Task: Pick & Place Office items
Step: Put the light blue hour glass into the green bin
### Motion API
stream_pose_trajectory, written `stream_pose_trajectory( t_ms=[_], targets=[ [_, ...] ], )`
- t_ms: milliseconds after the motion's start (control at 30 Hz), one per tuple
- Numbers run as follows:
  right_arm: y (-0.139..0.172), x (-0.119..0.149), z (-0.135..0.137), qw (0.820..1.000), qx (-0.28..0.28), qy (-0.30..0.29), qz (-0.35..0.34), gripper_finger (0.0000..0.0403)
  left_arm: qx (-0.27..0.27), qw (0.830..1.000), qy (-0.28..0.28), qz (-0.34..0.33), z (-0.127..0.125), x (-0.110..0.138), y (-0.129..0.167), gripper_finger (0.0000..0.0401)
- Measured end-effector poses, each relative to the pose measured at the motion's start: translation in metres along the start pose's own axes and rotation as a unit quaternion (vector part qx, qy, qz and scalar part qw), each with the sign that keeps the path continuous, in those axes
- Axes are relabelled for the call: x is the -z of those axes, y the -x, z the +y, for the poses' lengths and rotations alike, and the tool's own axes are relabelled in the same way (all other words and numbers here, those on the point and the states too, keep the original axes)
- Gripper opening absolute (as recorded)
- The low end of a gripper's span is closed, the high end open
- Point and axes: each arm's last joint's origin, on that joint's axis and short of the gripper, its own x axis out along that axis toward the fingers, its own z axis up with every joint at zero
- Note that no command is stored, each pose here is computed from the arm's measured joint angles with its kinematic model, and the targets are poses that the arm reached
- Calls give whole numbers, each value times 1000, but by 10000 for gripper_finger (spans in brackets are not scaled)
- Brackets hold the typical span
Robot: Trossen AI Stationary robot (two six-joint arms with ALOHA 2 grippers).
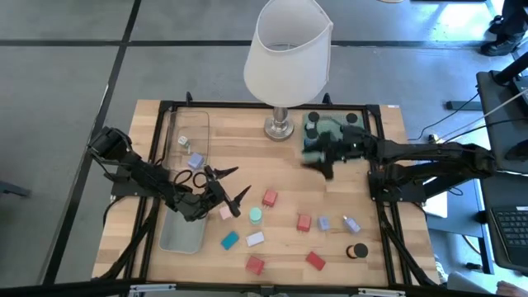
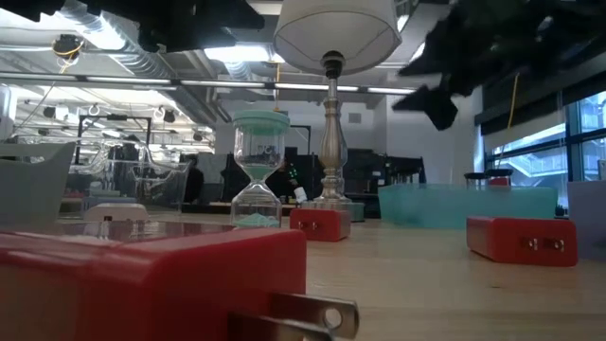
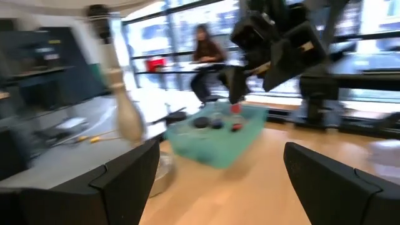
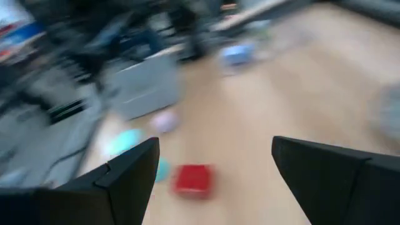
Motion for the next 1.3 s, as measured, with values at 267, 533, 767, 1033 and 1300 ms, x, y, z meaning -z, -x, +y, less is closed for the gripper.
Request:
stream_pose_trajectory(
  t_ms=[267,533,767,1033,1300],
  targets=[
    [-19,22,66,989,-62,133,-32,313,164,986,-5,-11,-10,0,2,340],
    [-20,33,86,985,-34,161,-48,313,350,935,16,60,-20,16,9,340],
    [-19,33,86,985,-32,161,-48,314,345,934,-16,93,-26,36,10,342],
    [-20,35,86,985,-29,162,-40,314,298,948,-44,107,-28,55,2,343],
    [-20,36,85,986,-27,163,-32,314,288,947,-21,139,-26,70,-11,343]
  ],
)
